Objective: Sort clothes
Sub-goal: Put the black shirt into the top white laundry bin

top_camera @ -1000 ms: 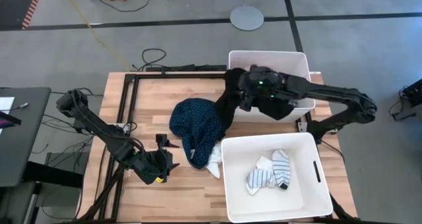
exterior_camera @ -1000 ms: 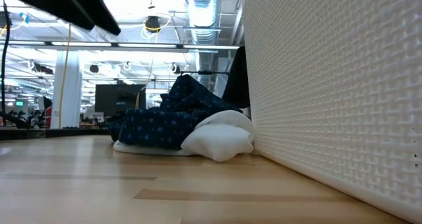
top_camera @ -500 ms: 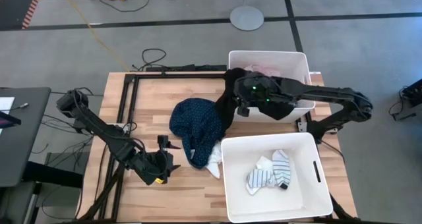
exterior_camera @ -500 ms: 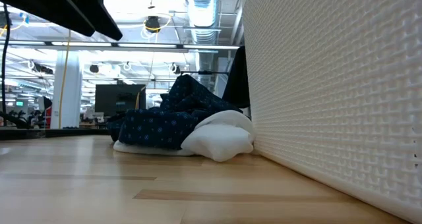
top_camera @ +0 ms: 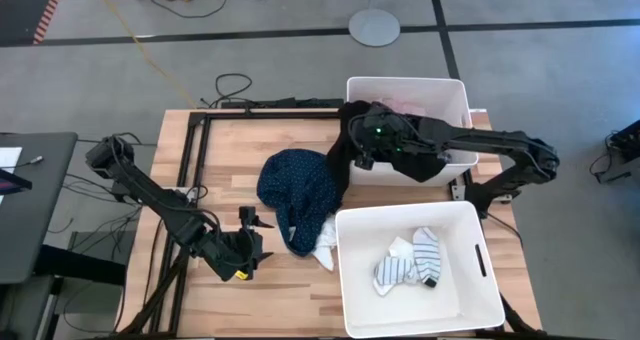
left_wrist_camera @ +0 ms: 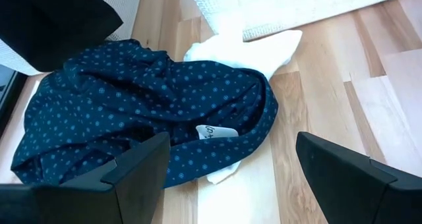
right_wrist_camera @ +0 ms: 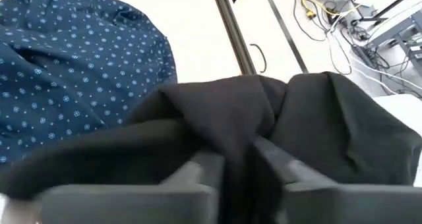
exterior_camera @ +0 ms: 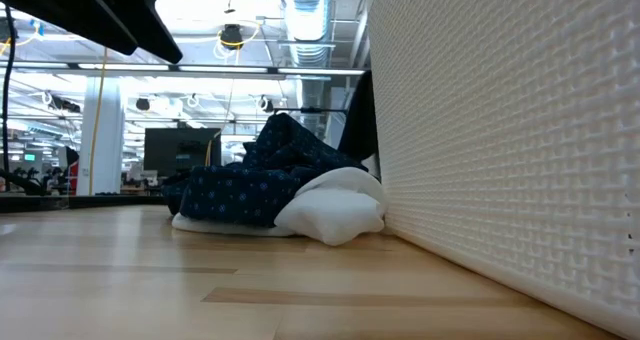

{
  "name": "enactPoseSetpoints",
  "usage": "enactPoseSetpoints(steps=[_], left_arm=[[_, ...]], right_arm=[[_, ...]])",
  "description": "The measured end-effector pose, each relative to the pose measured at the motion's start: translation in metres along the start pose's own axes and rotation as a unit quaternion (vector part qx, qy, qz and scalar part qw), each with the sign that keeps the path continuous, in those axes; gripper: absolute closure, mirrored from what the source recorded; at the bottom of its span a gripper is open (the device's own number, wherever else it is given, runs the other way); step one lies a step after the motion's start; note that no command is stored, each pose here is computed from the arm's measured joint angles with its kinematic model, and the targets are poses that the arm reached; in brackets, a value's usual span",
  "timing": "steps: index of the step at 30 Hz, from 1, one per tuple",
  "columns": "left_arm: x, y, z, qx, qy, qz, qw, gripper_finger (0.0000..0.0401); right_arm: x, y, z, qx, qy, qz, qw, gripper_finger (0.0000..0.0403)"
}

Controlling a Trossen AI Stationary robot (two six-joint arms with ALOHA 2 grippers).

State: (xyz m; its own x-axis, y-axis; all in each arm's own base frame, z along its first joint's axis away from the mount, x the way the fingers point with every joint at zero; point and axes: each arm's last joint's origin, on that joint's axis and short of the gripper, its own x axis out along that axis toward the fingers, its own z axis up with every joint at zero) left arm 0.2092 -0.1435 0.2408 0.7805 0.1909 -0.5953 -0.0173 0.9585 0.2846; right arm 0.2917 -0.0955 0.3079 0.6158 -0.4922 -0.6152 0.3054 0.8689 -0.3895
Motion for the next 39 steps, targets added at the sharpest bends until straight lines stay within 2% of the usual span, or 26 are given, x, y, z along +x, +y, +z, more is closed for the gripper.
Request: enactPoseSetpoints(steps=[2, 8, 15, 20, 25, 30, 35, 39], left_arm=[[0.0, 0.0, 0.0, 0.001, 0.0, 0.0, 1.0, 0.0079], [0.0, 0.0, 0.0, -0.003, 0.0, 0.0, 1.0, 0.0079], [0.0, 0.0, 0.0, -0.004, 0.0, 0.0, 1.0, 0.0079], [0.0, 0.0, 0.0, -0.005, -0.001, 0.0, 1.0, 0.0079], [0.0, 0.0, 0.001, -0.005, -0.003, 0.0, 1.0, 0.0079], [0.0, 0.0, 0.002, -0.007, -0.008, 0.0, 1.0, 0.0079], [0.001, 0.001, 0.003, -0.009, -0.01, 0.003, 1.0, 0.0079], [0.001, 0.001, 0.003, -0.015, -0.01, 0.003, 1.0, 0.0079]], right_arm=[[-0.003, 0.0, 0.001, -0.004, -0.006, 0.0, 1.0, 0.0384], [-0.032, 0.001, 0.015, 0.001, -0.082, -0.023, 0.996, 0.0398], [-0.097, -0.007, 0.022, 0.018, -0.16, -0.126, 0.979, 0.0401], [-0.14, -0.02, 0.007, 0.049, -0.15, -0.221, 0.962, 0.0402], [-0.155, -0.03, -0.015, 0.084, -0.095, -0.276, 0.953, 0.0402], [-0.137, -0.034, -0.037, 0.103, 0.01, -0.265, 0.959, 0.0402], [-0.105, -0.037, -0.045, 0.142, 0.084, -0.163, 0.973, 0.0396], [-0.083, -0.042, -0.051, 0.186, 0.131, -0.084, 0.97, 0.0382]])
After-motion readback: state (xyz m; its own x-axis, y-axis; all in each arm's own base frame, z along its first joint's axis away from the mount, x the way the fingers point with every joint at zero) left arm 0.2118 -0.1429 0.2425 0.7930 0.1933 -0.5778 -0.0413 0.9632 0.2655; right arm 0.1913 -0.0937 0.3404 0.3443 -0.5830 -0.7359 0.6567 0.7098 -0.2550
